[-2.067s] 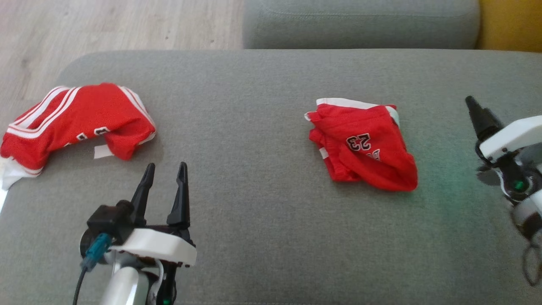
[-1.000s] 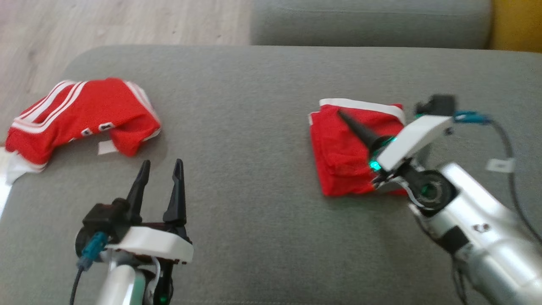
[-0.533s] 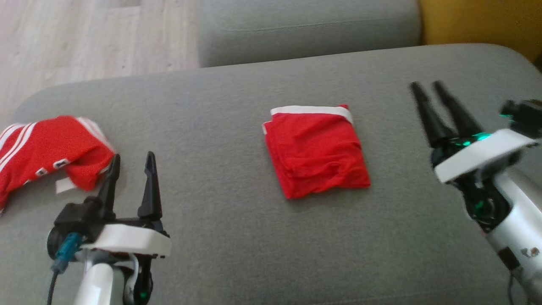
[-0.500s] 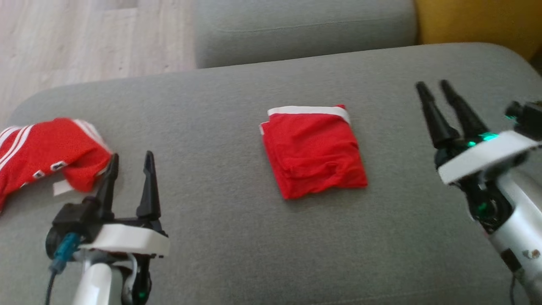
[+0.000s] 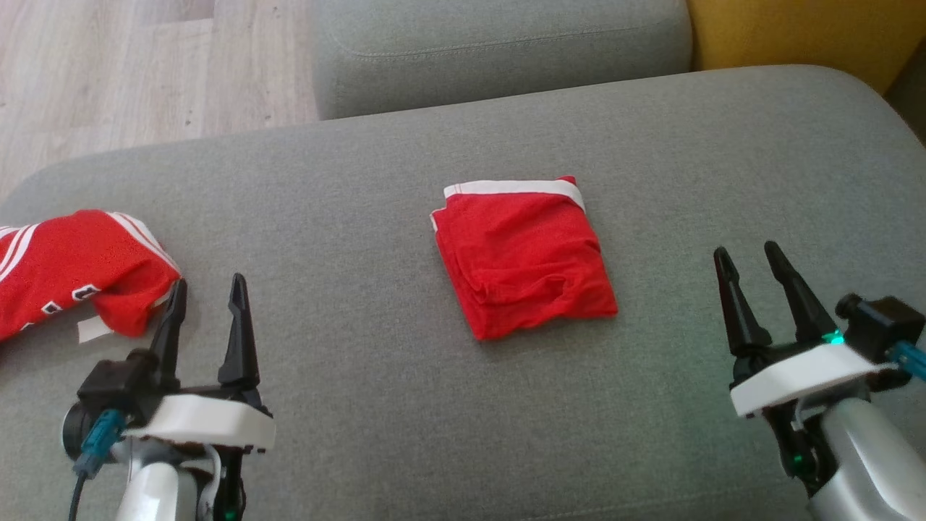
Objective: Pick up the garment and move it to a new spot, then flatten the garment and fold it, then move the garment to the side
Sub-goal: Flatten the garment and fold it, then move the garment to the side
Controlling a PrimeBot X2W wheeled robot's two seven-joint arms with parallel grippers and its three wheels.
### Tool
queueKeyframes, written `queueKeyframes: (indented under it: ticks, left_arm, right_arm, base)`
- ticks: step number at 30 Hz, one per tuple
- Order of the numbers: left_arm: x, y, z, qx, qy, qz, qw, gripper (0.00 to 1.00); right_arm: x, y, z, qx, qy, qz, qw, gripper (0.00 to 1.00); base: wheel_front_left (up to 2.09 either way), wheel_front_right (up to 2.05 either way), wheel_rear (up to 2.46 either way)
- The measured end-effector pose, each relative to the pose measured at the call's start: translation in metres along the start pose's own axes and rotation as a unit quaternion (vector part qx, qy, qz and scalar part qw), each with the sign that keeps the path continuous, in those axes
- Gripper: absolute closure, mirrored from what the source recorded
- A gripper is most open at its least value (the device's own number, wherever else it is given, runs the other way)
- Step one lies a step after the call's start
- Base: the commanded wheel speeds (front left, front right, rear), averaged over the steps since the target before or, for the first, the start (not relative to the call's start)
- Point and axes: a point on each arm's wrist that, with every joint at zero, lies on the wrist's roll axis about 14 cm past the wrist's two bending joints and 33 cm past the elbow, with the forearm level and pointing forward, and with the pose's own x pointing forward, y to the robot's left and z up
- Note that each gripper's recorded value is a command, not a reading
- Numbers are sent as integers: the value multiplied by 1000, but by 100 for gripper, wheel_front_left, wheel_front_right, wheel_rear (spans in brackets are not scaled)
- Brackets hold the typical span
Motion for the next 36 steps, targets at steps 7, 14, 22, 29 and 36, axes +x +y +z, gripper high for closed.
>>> queueKeyframes:
  ticks: [7,14,22,29,36]
  left_arm:
    - [-3,4,-1,4,2,5,1000,0]
    - [-9,13,-5,4,10,17,1000,0]
    - [-9,30,-9,8,15,42,999,0]
    - [-14,48,-14,10,26,71,997,0]
    - [-19,60,-18,12,34,91,995,0]
  right_arm:
    - [4,6,1,-7,5,2,1000,0]
    - [26,27,-29,6,95,27,995,0]
    - [95,42,-43,21,186,40,981,0]
    - [108,34,-101,17,325,17,945,0]
    - [101,43,-138,40,416,14,908,0]
  base:
    - [0,0,0]
    - [0,0,0]
    - [0,0,0]
    - [0,0,0]
    - [0,0,0]
